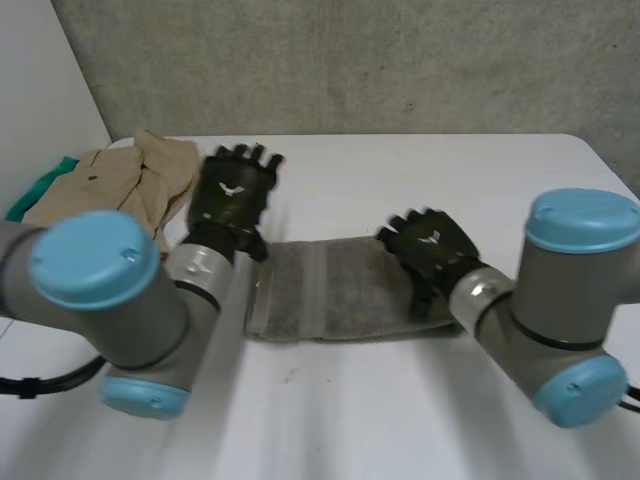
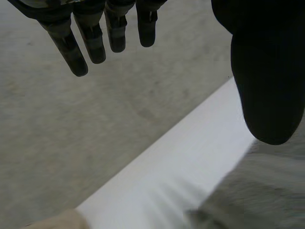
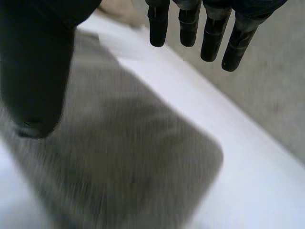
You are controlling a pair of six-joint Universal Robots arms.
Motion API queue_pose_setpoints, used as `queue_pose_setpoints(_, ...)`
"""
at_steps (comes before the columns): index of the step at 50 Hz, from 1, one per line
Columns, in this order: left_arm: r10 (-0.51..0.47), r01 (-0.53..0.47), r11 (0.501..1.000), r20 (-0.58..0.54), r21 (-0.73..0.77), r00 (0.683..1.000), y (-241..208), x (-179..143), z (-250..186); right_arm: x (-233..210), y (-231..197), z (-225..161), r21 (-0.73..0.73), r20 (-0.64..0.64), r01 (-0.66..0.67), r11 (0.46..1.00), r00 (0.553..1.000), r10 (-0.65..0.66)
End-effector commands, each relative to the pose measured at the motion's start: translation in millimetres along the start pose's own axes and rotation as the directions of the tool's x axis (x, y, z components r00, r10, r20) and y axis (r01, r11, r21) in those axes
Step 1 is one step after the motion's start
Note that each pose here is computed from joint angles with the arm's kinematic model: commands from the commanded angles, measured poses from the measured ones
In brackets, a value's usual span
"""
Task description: Fold the laundry.
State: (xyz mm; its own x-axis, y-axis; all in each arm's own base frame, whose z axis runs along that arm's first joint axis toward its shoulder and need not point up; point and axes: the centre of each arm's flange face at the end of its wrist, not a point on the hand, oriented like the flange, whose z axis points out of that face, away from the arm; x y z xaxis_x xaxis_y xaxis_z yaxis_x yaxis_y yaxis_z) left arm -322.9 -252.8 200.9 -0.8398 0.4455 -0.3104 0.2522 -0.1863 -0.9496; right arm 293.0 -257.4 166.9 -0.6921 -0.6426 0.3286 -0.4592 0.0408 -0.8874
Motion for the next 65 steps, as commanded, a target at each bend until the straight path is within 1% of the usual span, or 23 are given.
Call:
queue_pose_setpoints(1, 0.009, -0.012, 0.999, -0.084, -0.039, 0.996, 19.3, 36.0, -0.3, 16.8, 47.0, -0.9, -0.127, -0.042, 0.046, 0.991, 0.998, -0.052)
queue_pose_setpoints(8, 0.009, -0.013, 0.999, -0.08, -0.053, 0.997, 21.2, 33.4, -2.7, 45.8, 66.9, -0.8, -0.188, -0.108, 0.138, 0.973, 0.981, -0.16)
queue_pose_setpoints(12, 0.005, -0.008, 0.999, -0.05, -0.051, 0.999, 11.6, 18.3, -3.7, 48.0, 58.0, 2.4, -0.17, -0.11, 0.22, 0.961, 0.964, -0.241)
queue_pose_setpoints(14, 0.004, -0.005, 0.999, -0.035, -0.049, 0.999, 8.7, 11.2, -3.1, 37.4, 38.8, 6.0, -0.116, -0.101, 0.3, 0.947, 0.945, -0.311)
queue_pose_setpoints(16, 0.003, -0.003, 0.999, -0.005, -0.042, 1.0, 3.1, -0.4, -2.2, 17.7, 10.1, 8.2, -0.027, -0.094, 0.363, 0.931, 0.927, -0.364)
queue_pose_setpoints(19, -0.002, 0.003, 0.999, 0.029, -0.035, 1.0, -2.7, -13.9, -2.2, -15.6, -11.8, 8.1, 0.072, -0.042, 0.395, 0.916, 0.918, -0.393)
queue_pose_setpoints(20, 0.0, 0.002, 0.999, 0.04, -0.037, 0.999, -2.9, -17.9, -2.2, -37.6, -22.6, 6.7, 0.13, -0.01, 0.413, 0.902, 0.91, -0.415)
queue_pose_setpoints(23, 0.004, 0.0, 0.999, 0.077, -0.051, 0.997, -1.1, -32.4, -3.2, -74.1, -29.1, 3.6, 0.203, 0.055, 0.434, 0.878, 0.89, -0.453)
queue_pose_setpoints(25, 0.004, 0.001, 0.998, 0.092, -0.055, 0.996, -0.3, -38.2, -4.0, -111.1, -32.5, -4.5, 0.288, 0.15, 0.431, 0.855, 0.862, -0.485)
queue_pose_setpoints(28, 0.004, 0.003, 0.998, 0.109, -0.062, 0.994, 1.0, -44.1, -6.0, -143.4, -32.1, -15.5, 0.374, 0.262, 0.395, 0.839, 0.823, -0.504)
queue_pose_setpoints(30, 0.002, 0.005, 0.998, 0.109, -0.064, 0.994, 1.2, -44.5, -6.8, -146.6, -31.1, -15.1, 0.383, 0.283, 0.381, 0.841, 0.819, -0.5)
queue_pose_setpoints(31, 0.001, 0.006, 0.998, 0.108, -0.065, 0.994, 1.4, -44.4, -6.9, -146.3, -31.1, -14.9, 0.38, 0.289, 0.37, 0.847, 0.823, -0.489)
queue_pose_setpoints(34, -0.003, 0.009, 0.998, 0.104, -0.06, 0.995, 0.4, -43.3, -6.8, -140.1, -34.5, -15.3, 0.337, 0.307, 0.277, 0.9, 0.871, -0.383)
queue_pose_setpoints(35, -0.003, 0.009, 0.998, 0.099, -0.06, 0.995, 0.5, -41.9, -7.1, -132.8, -34.5, -13.7, 0.299, 0.318, 0.198, 0.933, 0.902, -0.293)
queue_pose_setpoints(38, -0.009, 0.012, 0.999, 0.087, -0.043, 0.996, -4.4, -37.8, -6.3, -95.4, -39.2, -3.8, 0.24, 0.271, 0.055, 0.969, 0.955, -0.121)
queue_pose_setpoints(39, -0.011, 0.014, 0.999, 0.083, -0.039, 0.996, -5.8, -36.5, -6.3, -63.1, -43.1, 1.1, 0.218, 0.212, -0.035, 0.975, 0.977, -0.012)
queue_pose_setpoints(41, -0.036, 0.037, 0.999, 0.051, -0.01, 0.998, -14.4, -25.1, -8.2, -31.4, -45.4, 4.2, 0.205, 0.15, -0.12, 0.971, 0.984, 0.09)
queue_pose_setpoints(44, -0.081, 0.081, 0.997, 0.013, 0.016, 0.997, -22.5, -10.8, -9.9, 6.7, -43.4, 6.4, 0.189, 0.072, -0.24, 0.952, 0.97, 0.23)
queue_pose_setpoints(46, -0.142, 0.143, 0.989, -0.022, 0.027, 0.99, -28.5, 0.8, -11.7, 12.5, -40.0, 7.4, 0.17, 0.06, -0.275, 0.946, 0.961, 0.269)
queue_pose_setpoints(50, -0.181, 0.178, 0.983, -0.066, -0.035, 0.981, -18.9, 17.2, -16.1, 8.4, -28.8, 13.1, 0.077, 0.069, -0.302, 0.95, 0.952, 0.297)
queue_pose_setpoints(55, -0.167, 0.151, 0.973, -0.085, -0.173, 0.982, 3.4, 27.0, -21.1, 2.4, -17.2, 24.1, -0.015, 0.086, -0.315, 0.949, 0.945, 0.315)
queue_pose_setpoints(60, -0.142, 0.099, 0.935, -0.106, -0.34, 0.984, 25.5, 31.4, -31.6, -12.2, -9.0, 32.6, -0.08, 0.128, -0.315, 0.946, 0.938, 0.324)
queue_pose_setpoints(65, -0.115, 0.051, 0.897, -0.12, -0.439, 0.986, 46.1, 33.6, -34.2, -32.0, 4.9, 42.5, -0.151, 0.166, -0.291, 0.945, 0.935, 0.315)
